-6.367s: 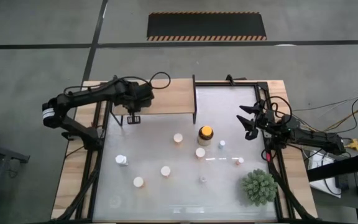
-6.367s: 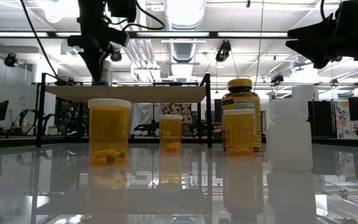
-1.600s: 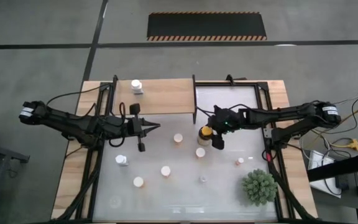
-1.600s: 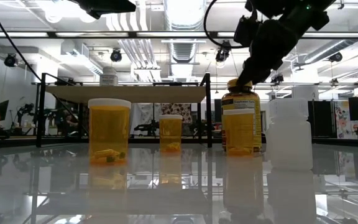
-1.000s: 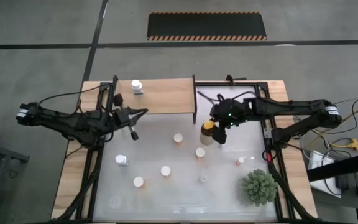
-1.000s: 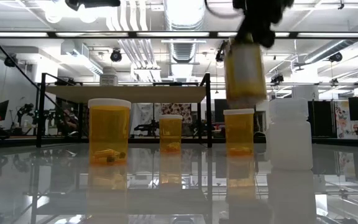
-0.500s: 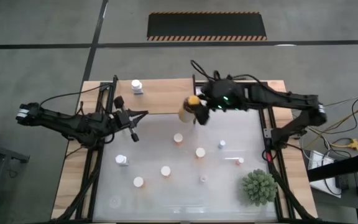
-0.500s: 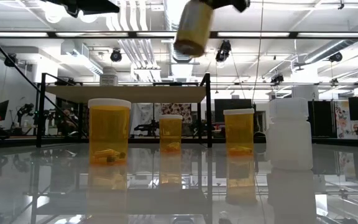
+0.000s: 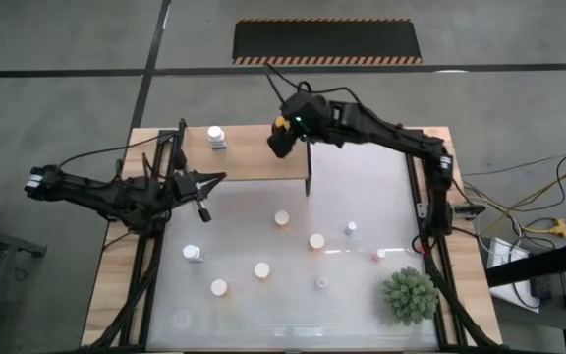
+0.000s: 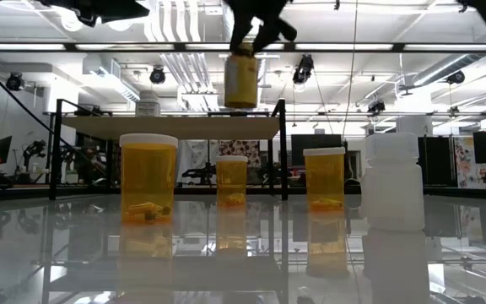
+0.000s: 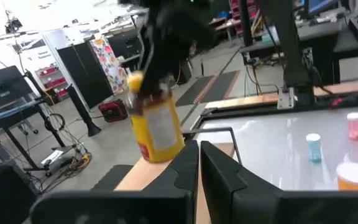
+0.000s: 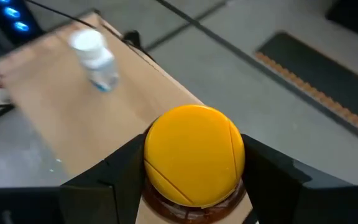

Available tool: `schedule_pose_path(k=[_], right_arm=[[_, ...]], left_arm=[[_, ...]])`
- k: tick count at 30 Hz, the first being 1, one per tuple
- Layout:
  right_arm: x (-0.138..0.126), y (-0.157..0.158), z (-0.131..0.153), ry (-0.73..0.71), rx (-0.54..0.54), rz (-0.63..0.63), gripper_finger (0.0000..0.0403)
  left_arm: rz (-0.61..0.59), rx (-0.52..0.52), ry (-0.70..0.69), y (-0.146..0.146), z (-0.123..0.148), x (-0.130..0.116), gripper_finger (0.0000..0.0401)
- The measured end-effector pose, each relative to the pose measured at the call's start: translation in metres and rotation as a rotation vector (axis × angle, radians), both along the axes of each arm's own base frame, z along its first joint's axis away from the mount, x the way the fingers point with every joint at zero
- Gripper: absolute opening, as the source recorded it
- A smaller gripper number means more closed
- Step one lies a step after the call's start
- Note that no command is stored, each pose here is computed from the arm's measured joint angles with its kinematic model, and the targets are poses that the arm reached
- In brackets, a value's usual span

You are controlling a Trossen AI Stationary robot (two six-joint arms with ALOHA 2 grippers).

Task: Pick and place medicine bottles onto shelf by color
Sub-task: Put the yellow medicine bottle on the shelf

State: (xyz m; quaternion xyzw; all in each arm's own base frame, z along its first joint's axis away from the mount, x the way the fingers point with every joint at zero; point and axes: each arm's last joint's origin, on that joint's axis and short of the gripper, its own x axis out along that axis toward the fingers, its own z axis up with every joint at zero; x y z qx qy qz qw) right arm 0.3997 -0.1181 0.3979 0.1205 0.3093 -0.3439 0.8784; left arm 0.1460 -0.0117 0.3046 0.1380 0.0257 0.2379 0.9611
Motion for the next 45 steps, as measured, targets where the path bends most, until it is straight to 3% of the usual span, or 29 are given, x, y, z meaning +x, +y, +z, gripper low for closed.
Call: schedule_pose_path(k=[12, 19, 30, 34, 40, 45], right_arm=[[0.032, -0.027, -0.029, 0.004, 0.030, -0.065, 0.0222], [0.036, -0.031, -0.034, 0.008, 0.033, -0.070, 0.0257], [0.014, -0.029, -0.005, -0.004, -0.015, -0.036, 0.0294], [-0.008, -0.023, 0.014, 0.051, -0.049, 0.014, 0.0276], [-0.042, -0.012, 0.033, 0.191, -0.083, 0.157, 0.0220], [-0.056, -0.019, 0.031, 0.210, -0.039, 0.360, 0.0156]], left_arm=[[-0.001, 0.007, 0.000, 0.001, -0.001, -0.004, 0.0000], [-0.001, 0.030, 0.016, 0.001, -0.001, -0.005, 0.0000], [-0.001, 0.034, 0.027, 0.001, -0.002, -0.002, 0.0000], [-0.002, 0.036, 0.041, 0.000, -0.004, 0.001, 0.0000], [-0.015, 0.018, 0.045, -0.003, -0.008, 0.011, 0.0000], [-0.163, 0.007, 0.020, -0.011, -0.007, 0.036, 0.0000]])
